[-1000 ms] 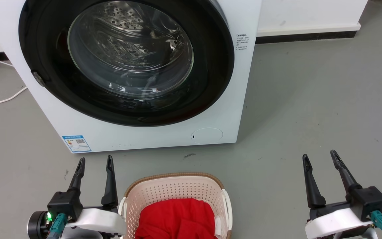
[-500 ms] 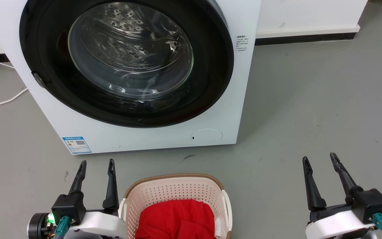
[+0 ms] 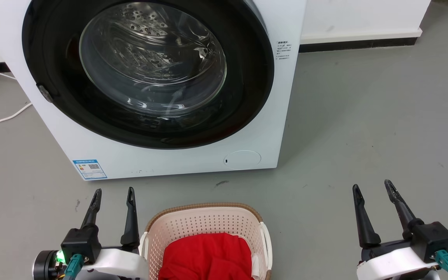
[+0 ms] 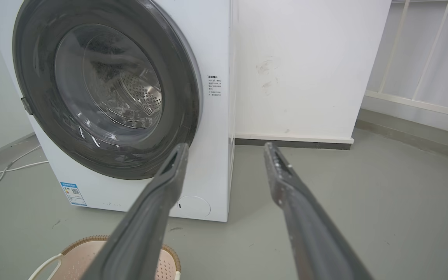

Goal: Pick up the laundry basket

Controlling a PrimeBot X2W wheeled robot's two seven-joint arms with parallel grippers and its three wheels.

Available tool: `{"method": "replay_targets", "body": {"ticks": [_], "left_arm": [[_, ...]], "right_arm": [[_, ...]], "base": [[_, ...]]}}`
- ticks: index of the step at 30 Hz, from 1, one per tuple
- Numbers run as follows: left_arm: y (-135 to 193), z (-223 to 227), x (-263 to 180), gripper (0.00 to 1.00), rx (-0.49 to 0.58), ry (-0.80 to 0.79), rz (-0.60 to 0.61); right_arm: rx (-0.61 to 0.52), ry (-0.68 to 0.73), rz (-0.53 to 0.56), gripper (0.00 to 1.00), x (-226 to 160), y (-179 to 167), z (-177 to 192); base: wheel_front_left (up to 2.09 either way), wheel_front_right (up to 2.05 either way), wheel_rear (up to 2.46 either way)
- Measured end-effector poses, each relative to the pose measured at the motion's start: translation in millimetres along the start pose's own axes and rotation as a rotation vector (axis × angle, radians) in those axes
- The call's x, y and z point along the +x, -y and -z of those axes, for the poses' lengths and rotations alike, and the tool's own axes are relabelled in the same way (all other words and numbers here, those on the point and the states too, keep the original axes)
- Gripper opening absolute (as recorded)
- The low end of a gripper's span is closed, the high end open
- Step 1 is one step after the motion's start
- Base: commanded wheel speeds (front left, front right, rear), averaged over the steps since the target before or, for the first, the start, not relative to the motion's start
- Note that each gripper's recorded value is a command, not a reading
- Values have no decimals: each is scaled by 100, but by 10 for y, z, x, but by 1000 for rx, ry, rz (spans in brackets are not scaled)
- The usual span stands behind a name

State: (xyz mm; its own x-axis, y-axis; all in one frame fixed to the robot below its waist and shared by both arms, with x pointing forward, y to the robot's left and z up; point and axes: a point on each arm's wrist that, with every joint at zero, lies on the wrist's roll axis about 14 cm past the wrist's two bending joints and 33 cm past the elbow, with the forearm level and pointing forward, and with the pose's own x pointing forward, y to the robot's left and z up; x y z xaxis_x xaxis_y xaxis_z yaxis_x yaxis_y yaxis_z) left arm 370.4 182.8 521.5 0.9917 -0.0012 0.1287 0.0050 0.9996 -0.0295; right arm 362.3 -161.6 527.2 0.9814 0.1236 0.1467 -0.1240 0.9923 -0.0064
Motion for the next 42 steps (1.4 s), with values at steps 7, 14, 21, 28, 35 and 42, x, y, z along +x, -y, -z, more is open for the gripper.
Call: {"method": "replay_targets", "body": {"ticks": [7, 14, 21, 28, 35, 42], "left_arm": [[-40, 132, 30, 100, -17, -39, -5], [-115, 288, 333, 100, 5, -78, 2], [-313, 756, 614, 100, 30, -208, -11], [-532, 1351, 734, 100, 57, -373, -28], [-662, 1974, 664, 100, 66, -555, -36], [-641, 2537, 536, 100, 58, -727, -13]], "right_arm": [[9, -44, -25, 100, 22, -82, 149], [16, -97, -105, 100, 335, -309, 367], [15, -203, -226, 100, 655, -647, 803], [-11, -365, -332, 100, 820, -886, 1447], [-27, -546, -404, 100, 794, -999, 2123], [-47, -702, -443, 100, 730, -999, 2697]], "base": [[0, 0, 0], [0, 0, 0], [0, 0, 0], [0, 0, 0], [0, 0, 0], [0, 0, 0]]}}
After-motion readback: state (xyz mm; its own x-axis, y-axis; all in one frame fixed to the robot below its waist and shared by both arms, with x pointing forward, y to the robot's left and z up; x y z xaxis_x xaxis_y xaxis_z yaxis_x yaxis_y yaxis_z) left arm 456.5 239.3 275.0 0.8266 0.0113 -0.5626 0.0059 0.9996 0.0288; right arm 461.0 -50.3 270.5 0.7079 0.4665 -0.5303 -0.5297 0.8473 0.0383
